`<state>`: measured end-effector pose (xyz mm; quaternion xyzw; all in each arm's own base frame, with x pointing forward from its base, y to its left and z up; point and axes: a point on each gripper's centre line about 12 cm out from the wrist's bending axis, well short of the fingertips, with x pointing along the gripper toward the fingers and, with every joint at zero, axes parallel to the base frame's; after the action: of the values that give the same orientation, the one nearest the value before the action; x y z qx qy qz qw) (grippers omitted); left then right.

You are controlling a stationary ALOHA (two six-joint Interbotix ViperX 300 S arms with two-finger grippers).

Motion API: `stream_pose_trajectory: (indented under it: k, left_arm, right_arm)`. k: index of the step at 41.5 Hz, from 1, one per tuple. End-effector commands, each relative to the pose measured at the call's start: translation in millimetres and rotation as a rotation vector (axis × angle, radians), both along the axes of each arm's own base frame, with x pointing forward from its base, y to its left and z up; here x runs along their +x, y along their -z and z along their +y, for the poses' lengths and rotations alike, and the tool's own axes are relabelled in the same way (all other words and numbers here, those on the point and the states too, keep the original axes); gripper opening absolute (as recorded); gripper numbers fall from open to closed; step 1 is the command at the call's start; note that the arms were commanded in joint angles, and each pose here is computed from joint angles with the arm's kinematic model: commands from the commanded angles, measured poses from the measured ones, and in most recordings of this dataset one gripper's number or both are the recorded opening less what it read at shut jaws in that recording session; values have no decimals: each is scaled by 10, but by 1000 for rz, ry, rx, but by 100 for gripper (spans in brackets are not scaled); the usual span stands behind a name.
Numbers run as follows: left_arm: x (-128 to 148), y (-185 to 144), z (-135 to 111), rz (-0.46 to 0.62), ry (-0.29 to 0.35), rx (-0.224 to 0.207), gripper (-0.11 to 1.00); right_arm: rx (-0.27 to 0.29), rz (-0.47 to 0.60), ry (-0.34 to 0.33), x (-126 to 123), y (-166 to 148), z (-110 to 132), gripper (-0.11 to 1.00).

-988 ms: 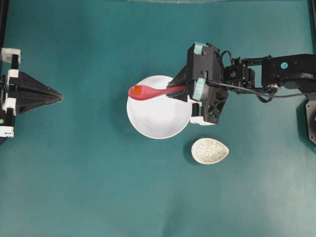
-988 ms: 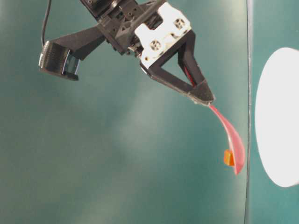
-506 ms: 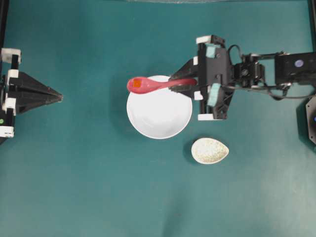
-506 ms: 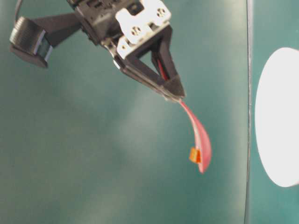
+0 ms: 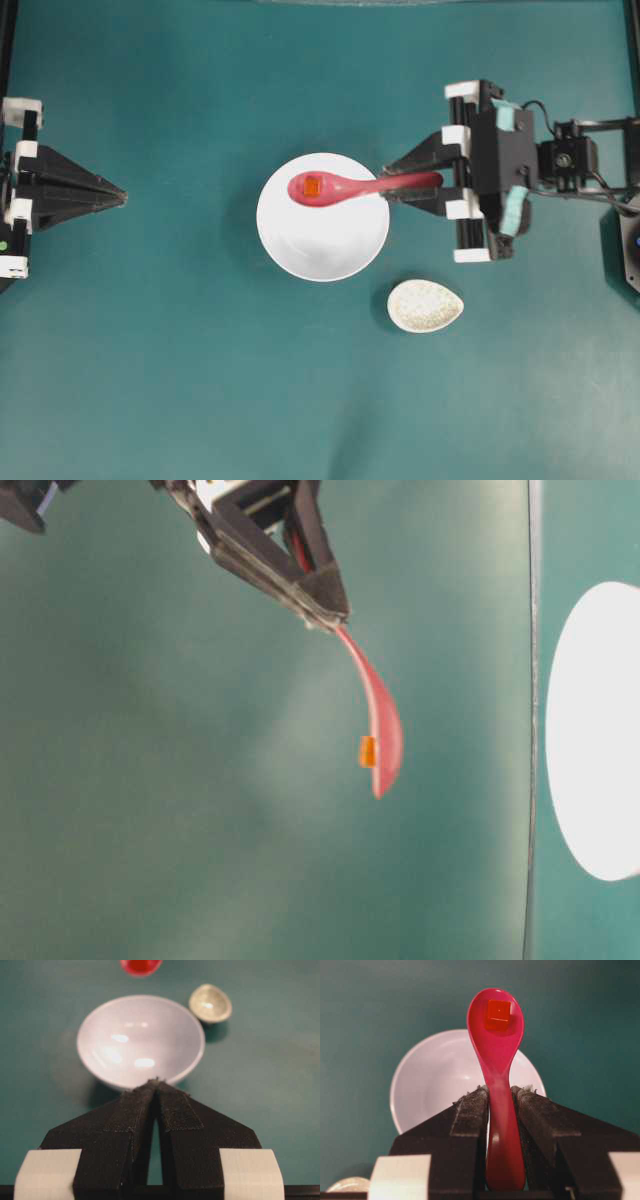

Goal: Grip the spoon and scoop the red block from the bowl with right arm.
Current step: 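Raise the spoon holding the red cube above the white bowl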

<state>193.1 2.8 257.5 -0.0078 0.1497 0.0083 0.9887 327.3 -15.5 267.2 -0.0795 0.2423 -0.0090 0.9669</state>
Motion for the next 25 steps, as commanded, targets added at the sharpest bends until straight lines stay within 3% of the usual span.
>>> stream_pose_trajectory:
  k: [1,25]
  left_arm:
    - [37,-97,1,-24,1,5,0]
    - [47,-78,1,-17,1,5,0]
  right_arm:
    - [8,-46,-4,-16,-149,27,24]
    - [29,-72,8,-41,-277,26,24]
